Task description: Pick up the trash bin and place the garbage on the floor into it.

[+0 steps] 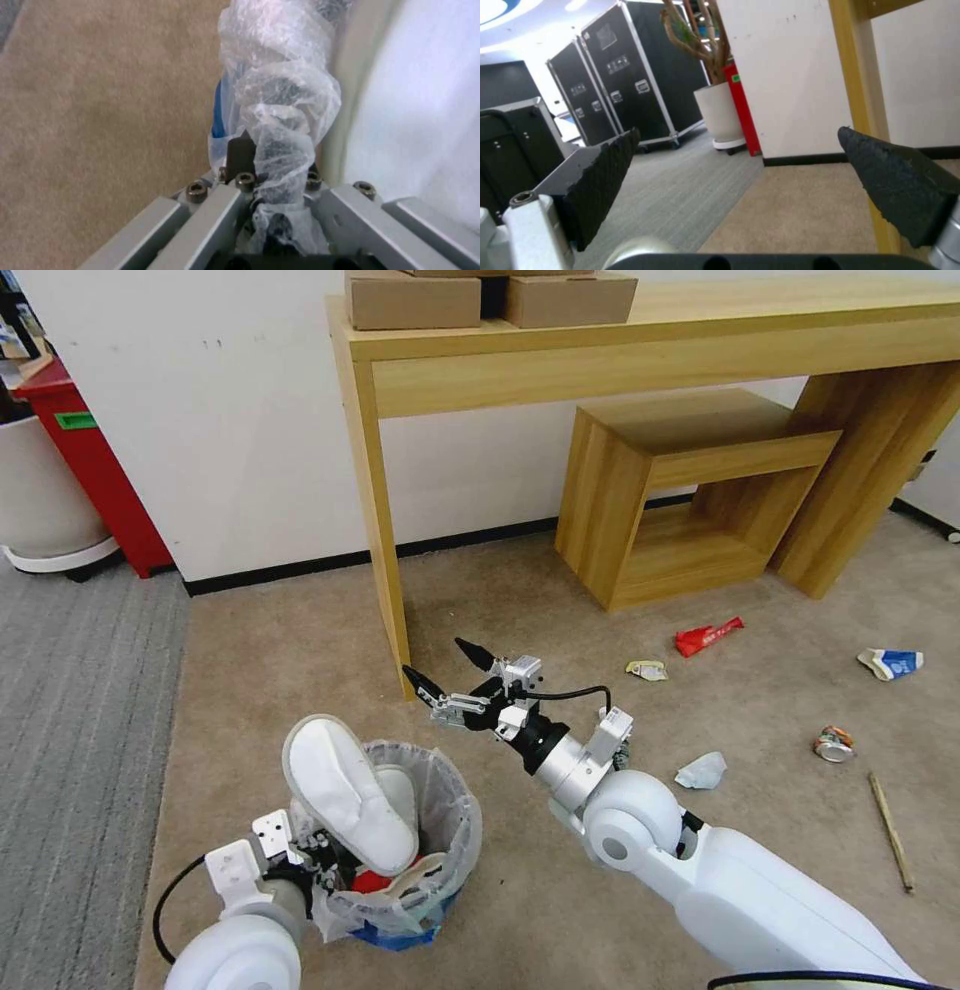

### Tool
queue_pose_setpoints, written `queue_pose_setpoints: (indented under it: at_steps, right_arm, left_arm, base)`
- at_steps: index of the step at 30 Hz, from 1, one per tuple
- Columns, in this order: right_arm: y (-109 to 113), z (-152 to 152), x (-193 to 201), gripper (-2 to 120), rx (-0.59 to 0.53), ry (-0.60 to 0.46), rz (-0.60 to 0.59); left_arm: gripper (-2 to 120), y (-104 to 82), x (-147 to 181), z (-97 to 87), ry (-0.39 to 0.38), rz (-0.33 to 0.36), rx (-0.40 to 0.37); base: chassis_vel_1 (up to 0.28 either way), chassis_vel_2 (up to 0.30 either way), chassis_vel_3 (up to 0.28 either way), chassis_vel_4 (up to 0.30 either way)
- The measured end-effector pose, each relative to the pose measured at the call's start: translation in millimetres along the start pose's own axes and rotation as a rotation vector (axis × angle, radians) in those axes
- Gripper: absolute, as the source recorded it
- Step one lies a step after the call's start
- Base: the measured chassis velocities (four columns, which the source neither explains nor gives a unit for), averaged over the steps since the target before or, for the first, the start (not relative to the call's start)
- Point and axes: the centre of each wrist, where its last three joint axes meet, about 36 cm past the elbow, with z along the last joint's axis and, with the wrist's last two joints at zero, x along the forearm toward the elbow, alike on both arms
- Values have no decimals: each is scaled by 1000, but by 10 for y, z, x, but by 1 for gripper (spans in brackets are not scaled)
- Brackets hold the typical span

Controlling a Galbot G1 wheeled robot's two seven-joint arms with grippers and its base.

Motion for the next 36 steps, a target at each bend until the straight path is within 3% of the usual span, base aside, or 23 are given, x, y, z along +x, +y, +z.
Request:
queue_pose_setpoints:
  at_steps: [13, 21, 24, 30, 36]
  right_arm:
    - [-62, -36, -10, 100, 8, 3, 47]
    - [-357, -473, 84, 100, 84, -70, 164]
    - [-519, -626, 185, 100, 173, -138, 220]
    - [-690, -744, 491, 100, 295, -173, 309]
    - [-856, -809, 976, 100, 514, -191, 455]
  left_arm:
    - [0, 13, 110, -103, 67, 53, 56]
    - [0, 34, 238, -210, 143, 127, 103]
    - [0, 52, 283, -256, 146, 143, 110]
    - [0, 69, 321, -295, 146, 154, 99]
    - [0, 65, 330, -328, 138, 176, 82]
  base:
    - [0, 0, 0, 0]
    - [0, 0, 0, 0]
    - [0, 0, 0, 0]
    - [0, 0, 0, 0]
    - [0, 0, 0, 0]
